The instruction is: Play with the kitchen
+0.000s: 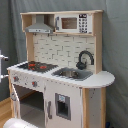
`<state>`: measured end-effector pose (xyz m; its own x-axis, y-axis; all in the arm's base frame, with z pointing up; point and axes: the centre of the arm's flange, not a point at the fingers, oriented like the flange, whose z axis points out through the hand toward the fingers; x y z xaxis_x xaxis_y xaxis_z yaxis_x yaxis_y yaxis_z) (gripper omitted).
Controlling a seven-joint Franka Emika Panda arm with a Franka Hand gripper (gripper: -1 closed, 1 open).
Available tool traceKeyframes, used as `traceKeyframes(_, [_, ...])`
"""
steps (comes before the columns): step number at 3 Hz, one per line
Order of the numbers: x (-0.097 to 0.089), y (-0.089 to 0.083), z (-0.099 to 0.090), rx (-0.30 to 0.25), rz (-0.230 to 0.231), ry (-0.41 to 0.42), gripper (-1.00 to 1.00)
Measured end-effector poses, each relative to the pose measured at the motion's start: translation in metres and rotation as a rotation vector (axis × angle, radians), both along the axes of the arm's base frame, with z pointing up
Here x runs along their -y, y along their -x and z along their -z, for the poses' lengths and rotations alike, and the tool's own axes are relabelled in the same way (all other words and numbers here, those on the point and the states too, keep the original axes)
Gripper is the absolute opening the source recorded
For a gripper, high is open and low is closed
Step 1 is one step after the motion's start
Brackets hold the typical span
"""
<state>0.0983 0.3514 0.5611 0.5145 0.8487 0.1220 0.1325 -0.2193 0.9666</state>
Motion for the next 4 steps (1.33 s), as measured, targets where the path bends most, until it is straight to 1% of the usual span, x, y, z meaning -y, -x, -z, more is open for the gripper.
traceKeyframes(1, [0.016, -0.016, 0.007, -0.101, -0.004, 0.043, 1.0])
traceKeyframes(2, [0.023, -0.035, 0.02, -0.221, -0.02, 0.071, 1.0])
traceKeyframes(3, [0.026, -0.054, 0.033, -0.334, -0.051, 0.082, 1.0])
traceKeyframes(4, [0.025, -0.076, 0.046, -0.443, -0.094, 0.074, 1.0])
